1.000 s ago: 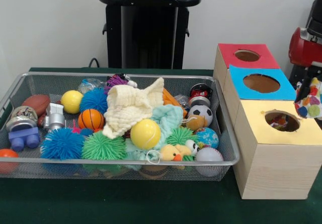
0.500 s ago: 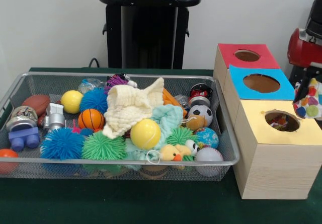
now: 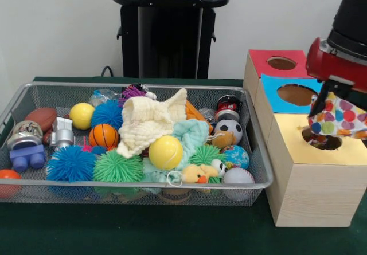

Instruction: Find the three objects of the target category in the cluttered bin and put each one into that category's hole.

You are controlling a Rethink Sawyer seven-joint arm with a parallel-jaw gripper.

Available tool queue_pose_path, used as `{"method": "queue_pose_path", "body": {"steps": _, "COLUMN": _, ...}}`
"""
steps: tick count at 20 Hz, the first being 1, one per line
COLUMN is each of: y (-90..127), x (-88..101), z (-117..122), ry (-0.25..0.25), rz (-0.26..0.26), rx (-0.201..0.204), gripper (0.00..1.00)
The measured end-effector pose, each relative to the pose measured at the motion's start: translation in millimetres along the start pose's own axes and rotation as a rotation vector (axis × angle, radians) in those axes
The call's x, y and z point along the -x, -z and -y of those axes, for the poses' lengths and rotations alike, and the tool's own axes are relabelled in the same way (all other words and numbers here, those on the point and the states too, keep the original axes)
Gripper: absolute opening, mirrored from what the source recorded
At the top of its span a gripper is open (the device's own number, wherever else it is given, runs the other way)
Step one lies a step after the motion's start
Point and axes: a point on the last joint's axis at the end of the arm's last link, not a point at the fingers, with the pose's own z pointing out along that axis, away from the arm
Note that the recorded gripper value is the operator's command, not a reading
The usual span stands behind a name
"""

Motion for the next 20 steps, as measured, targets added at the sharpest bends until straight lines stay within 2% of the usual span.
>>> {"method": "queue_pose_path", "body": {"steps": 6, "y": -19.5, "x": -27.0, "z": 17.0, "ry": 0.027, "rz": -0.046, "rx": -0.051, "gripper": 0.0}}
{"method": "queue_pose_path", "body": {"steps": 9, "y": -27.1, "x": -36.3, "z": 22.3, "ry": 0.037, "rz": -0.053, "rx": -0.061, "gripper": 0.0}}
{"method": "queue_pose_path", "body": {"steps": 14, "y": -39.2, "x": -42.5, "z": 24.9, "ry": 0.048, "rz": -0.019, "rx": -0.047, "gripper": 0.0}}
{"method": "queue_pose_path", "body": {"steps": 20, "y": -39.3, "x": -40.1, "z": 24.3, "ry": 0.048, "rz": 0.038, "rx": -0.011, "gripper": 0.0}}
